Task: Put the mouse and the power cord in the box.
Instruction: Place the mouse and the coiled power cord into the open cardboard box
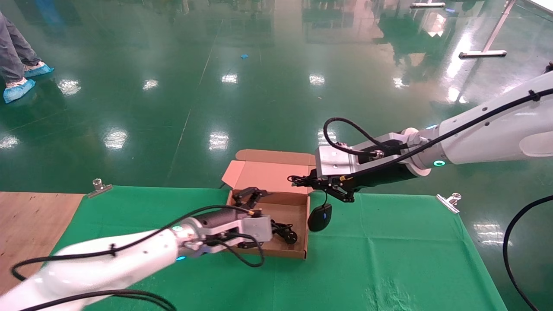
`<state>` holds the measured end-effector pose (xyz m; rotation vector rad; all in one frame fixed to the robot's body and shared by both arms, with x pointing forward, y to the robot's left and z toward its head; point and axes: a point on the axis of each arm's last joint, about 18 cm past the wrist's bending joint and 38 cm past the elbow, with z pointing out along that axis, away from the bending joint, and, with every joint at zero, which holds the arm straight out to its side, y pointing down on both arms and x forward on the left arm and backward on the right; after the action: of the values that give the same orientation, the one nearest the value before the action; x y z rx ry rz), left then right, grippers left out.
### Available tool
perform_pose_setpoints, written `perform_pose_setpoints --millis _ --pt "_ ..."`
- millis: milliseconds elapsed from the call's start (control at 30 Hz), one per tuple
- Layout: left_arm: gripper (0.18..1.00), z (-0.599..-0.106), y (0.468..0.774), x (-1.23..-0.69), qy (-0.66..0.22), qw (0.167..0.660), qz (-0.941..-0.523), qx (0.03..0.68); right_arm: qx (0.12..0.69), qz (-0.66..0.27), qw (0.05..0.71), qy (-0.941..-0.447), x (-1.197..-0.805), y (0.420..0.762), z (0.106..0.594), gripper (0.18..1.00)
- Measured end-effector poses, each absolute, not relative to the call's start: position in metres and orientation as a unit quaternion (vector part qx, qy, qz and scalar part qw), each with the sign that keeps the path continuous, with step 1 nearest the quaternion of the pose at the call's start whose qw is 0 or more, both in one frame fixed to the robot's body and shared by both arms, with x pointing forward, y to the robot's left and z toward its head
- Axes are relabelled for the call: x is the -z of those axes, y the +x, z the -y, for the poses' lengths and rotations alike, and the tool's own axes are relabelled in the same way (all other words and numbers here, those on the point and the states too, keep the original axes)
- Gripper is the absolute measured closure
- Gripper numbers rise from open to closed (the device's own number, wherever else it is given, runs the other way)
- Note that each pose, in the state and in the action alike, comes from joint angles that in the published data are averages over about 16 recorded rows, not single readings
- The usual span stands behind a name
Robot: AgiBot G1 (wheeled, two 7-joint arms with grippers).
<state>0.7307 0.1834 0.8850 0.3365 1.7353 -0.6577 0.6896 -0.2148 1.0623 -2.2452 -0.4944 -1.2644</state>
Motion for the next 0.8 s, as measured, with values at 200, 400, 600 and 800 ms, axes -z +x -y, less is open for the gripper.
perform_pose_setpoints --millis 200,400,600,800 --pt "0.346 -0.225 0.709 -0.908 0.129 0.598 -0.731 0.302 0.469 0.189 0.258 -0.823 -1.069 0.689 0.199 0.961" --pt "0.262 -0.281 0.676 -0.929 0.093 0.611 -0.717 0.322 0.476 0.201 0.258 -0.816 -1.075 0.692 0.171 0.961" --pt "0.211 -0.336 0.641 -0.941 0.045 0.615 -0.708 0.344 0.483 0.213 0.255 -0.81 -1.073 0.697 0.141 0.961" --pt "0.189 -0.381 0.617 -0.943 0.004 0.614 -0.704 0.357 0.49 0.218 0.249 -0.806 -1.055 0.706 0.119 0.961"
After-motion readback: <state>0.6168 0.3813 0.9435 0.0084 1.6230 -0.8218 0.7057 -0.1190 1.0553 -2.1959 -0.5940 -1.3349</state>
